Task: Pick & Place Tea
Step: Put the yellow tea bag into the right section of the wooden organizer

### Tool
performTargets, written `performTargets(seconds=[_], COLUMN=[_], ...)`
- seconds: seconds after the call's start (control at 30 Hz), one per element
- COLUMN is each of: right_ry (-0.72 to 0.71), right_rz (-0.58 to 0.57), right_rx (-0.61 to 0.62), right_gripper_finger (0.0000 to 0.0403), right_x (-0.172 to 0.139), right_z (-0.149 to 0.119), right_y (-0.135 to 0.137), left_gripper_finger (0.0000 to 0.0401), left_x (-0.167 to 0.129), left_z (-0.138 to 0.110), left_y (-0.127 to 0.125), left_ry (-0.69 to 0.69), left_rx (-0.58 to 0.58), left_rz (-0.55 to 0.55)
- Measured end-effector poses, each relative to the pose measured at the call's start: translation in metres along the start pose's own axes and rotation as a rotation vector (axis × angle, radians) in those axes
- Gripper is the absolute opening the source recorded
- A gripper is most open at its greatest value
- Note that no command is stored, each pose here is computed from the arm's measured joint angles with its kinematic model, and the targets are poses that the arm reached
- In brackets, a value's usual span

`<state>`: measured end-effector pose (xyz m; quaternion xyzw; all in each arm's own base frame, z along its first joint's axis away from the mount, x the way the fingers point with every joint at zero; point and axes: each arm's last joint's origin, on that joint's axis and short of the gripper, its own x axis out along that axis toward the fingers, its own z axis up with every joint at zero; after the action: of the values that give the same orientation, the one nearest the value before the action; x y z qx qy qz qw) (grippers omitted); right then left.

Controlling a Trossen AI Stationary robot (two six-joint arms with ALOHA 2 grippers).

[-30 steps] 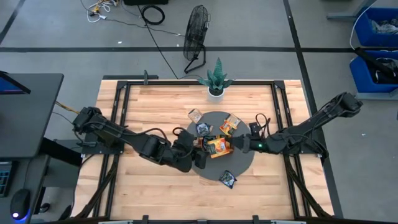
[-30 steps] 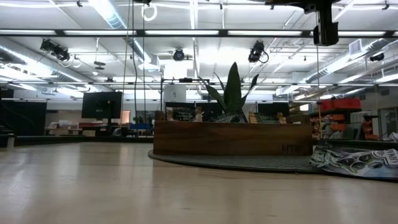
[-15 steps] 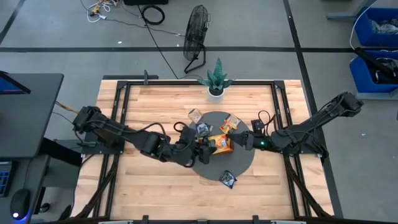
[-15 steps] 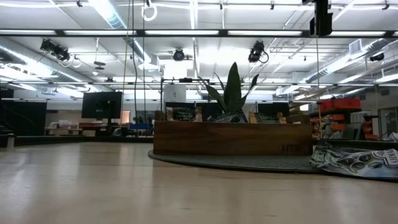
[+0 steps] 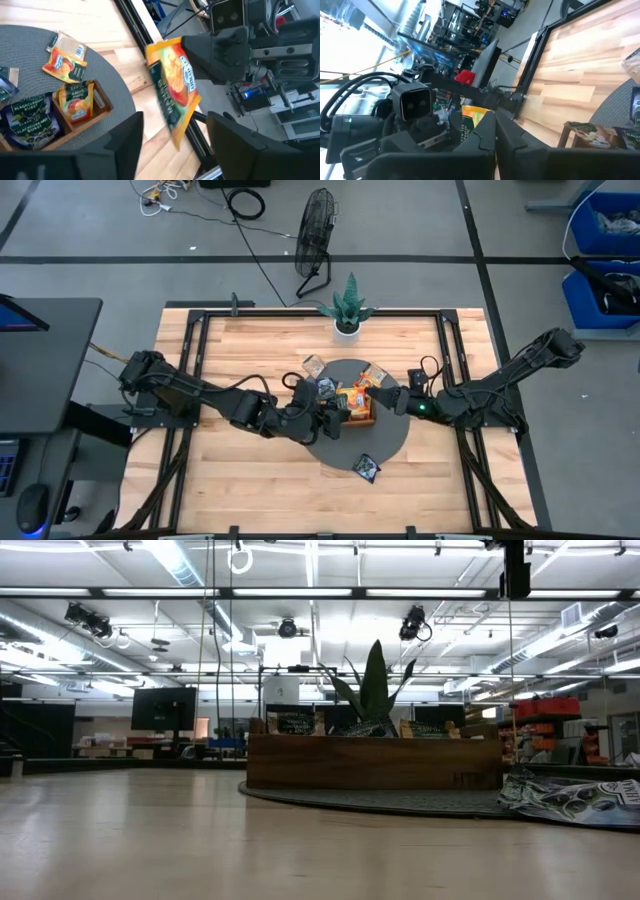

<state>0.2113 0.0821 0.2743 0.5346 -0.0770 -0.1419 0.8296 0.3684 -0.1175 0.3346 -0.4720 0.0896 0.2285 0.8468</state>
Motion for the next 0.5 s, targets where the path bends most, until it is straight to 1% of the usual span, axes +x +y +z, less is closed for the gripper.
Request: performTargets(seconds=[0.17, 0.37, 0.5], right_ry=[-0.011, -0.035, -0.039], right_rz=[0.006, 0.020, 0.018], right_rx=[0.009, 0.003, 0.000], right_gripper_finger=[0.0000, 0.0000, 0.0000], right_x=[0.003, 0.005, 0.006], right_z=[0.003, 0.008, 0.009], right_y=[0.000, 0.001, 0.001], left_gripper_finger=[0.0166, 0.0109, 0.0062], left_x=[0.004, 0.007, 0.008], left_z=[0.005, 0.010, 0.012], left_y=[0.002, 0.000, 0.001], left_ry=[-0.012, -0.012, -0.018], left_rx=[-0.002, 0.041, 0.054], left_rz=[0.008, -0.017, -0.013])
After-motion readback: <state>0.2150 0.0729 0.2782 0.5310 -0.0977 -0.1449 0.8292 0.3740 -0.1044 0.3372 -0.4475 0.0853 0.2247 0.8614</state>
